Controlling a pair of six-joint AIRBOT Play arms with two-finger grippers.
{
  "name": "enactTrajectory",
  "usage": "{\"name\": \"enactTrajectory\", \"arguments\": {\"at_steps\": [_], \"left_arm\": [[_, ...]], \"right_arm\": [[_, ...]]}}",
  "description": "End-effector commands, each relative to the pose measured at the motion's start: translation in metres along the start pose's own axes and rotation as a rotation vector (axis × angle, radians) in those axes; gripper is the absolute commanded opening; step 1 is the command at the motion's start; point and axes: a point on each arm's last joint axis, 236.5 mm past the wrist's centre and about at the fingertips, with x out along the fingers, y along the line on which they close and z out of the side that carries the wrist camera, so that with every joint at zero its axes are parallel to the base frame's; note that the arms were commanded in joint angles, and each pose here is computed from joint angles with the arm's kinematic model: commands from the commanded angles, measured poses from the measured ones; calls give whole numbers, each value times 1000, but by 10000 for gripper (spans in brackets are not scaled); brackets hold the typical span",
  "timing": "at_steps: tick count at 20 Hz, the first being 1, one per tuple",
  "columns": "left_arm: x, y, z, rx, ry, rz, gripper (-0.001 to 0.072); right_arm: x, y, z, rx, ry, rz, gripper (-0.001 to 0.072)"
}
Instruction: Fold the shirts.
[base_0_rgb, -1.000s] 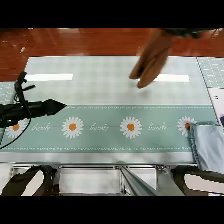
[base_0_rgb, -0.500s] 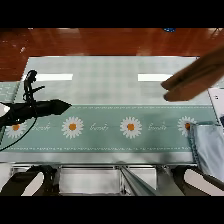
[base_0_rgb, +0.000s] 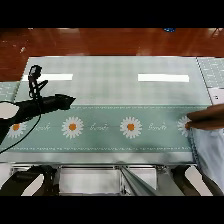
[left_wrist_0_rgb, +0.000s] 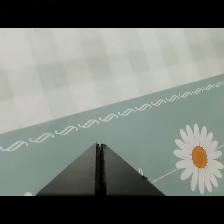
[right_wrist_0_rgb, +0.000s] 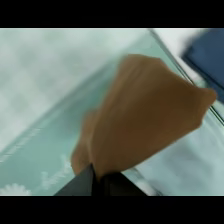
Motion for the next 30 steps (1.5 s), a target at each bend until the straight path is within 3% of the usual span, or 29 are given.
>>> {"name": "enactTrajectory", "arguments": {"at_steps": [1, 6, 7, 8, 9, 13, 15, 16, 18, 21, 23, 25, 27, 29, 30], "left_arm": [[8, 1, 8, 13, -38, 23, 15], [32, 13, -7, -91, 16, 39, 15], [35, 14, -12, -98, 37, 37, 15], [38, 16, -17, -105, 54, 38, 15], [41, 18, -20, -110, 64, 41, 15], [30, 48, 17, -132, -9, 101, 15], [-4, 68, 80, -137, -138, 136, 15], [-28, 72, 116, -120, -205, 144, 15], [-74, 62, 176, -64, -311, 139, 15], [-113, 8, 227, 21, -387, 65, 14], [-107, -30, 229, 75, -359, 10, 14], [-69, -30, 192, 114, -206, 61, 14], [-17, 1, 142, 81, -19, 163, 15], [18, 26, 104, 18, 143, 210, 15], [28, 34, 90, -13, 203, 213, 15]], "right_arm": [[17, -101, -62, 191, 116, -304, 23], [28, -181, -157, 416, 319, -611, 25], [32, -189, -172, 465, 358, -658, 100], [41, -191, -183, 477, 398, -667, 370], [48, -192, -189, 471, 428, -662, 409], [63, -194, -149, 405, 311, -626, 406], [69, -165, -81, 343, 104, -474, 384], [72, -129, -40, 302, 1, -326, 241], [67, -21, 29, 163, -145, 55, 24], [22, 168, 66, -117, -274, 613, 24], [10, 258, 41, -333, -295, 756, 24], [57, 298, -12, -577, -205, 642, 24], [132, 294, -48, -738, -111, 371, 24], [201, 260, -71, -787, 11, 97, 24], [222, 247, -83, -785, 79, 36, 24]]}}
